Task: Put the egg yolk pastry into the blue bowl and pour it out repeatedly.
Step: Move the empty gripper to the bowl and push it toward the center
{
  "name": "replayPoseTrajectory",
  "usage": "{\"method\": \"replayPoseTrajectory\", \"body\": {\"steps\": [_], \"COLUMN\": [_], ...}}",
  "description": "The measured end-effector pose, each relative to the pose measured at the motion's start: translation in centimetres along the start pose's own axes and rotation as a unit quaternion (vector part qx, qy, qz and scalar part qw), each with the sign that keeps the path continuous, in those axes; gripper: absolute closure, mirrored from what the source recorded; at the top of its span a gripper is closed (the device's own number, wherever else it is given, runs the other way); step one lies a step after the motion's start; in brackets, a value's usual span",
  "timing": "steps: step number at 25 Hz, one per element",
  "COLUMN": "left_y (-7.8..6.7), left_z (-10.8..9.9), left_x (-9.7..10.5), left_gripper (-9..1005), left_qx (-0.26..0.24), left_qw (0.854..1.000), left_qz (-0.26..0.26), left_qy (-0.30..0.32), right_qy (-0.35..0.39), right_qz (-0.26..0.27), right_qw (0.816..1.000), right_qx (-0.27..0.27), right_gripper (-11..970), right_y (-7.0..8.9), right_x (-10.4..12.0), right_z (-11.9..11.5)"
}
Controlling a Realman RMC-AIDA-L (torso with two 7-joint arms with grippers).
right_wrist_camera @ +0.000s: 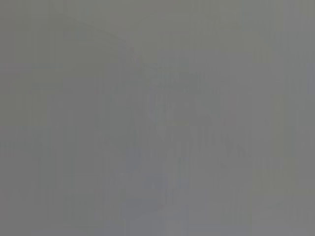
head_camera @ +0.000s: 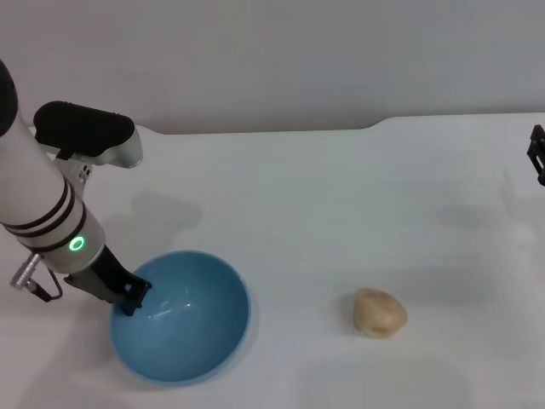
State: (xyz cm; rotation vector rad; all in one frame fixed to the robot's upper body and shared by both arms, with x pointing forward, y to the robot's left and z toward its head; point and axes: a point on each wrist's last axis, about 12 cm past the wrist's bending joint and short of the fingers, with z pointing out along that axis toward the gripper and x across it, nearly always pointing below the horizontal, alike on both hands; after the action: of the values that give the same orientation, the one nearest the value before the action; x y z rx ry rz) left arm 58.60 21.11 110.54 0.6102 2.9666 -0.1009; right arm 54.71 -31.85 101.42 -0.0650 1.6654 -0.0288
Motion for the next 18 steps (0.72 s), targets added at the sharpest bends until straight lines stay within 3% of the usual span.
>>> {"method": "replayPoseTrajectory", "body": {"steps": [4,7,12,14,18], "left_y": [0.0,-0.2,-0.4,-0.6,-0.8], "left_z": [0.0,-0.1,-0.6,-0.8,-0.9], "left_x": [0.0,-0.2,-0.7,-1.0,-1.1], "left_gripper": [968,975,981,982,979], "left_qx": [0.002,0.01,0.016,0.016,0.018], "left_qw": [1.0,1.0,1.0,1.0,1.0], "left_qz": [-0.001,-0.001,-0.001,0.003,0.004], "left_qy": [0.0,-0.002,-0.009,-0.012,-0.017], "right_qy": [-0.004,-0.009,0.027,0.041,0.104], "right_qz": [0.01,0.054,0.141,0.145,0.179], "right_qw": [1.0,0.998,0.985,0.982,0.96], "right_qx": [-0.001,-0.017,-0.098,-0.114,-0.19], "right_gripper": [404,404,404,404,405], "right_y": [0.1,0.3,1.4,1.7,3.0], "right_x": [-0.2,-0.7,-3.4,-4.0,-6.1], "right_z": [0.2,0.7,4.0,4.6,6.1]}}
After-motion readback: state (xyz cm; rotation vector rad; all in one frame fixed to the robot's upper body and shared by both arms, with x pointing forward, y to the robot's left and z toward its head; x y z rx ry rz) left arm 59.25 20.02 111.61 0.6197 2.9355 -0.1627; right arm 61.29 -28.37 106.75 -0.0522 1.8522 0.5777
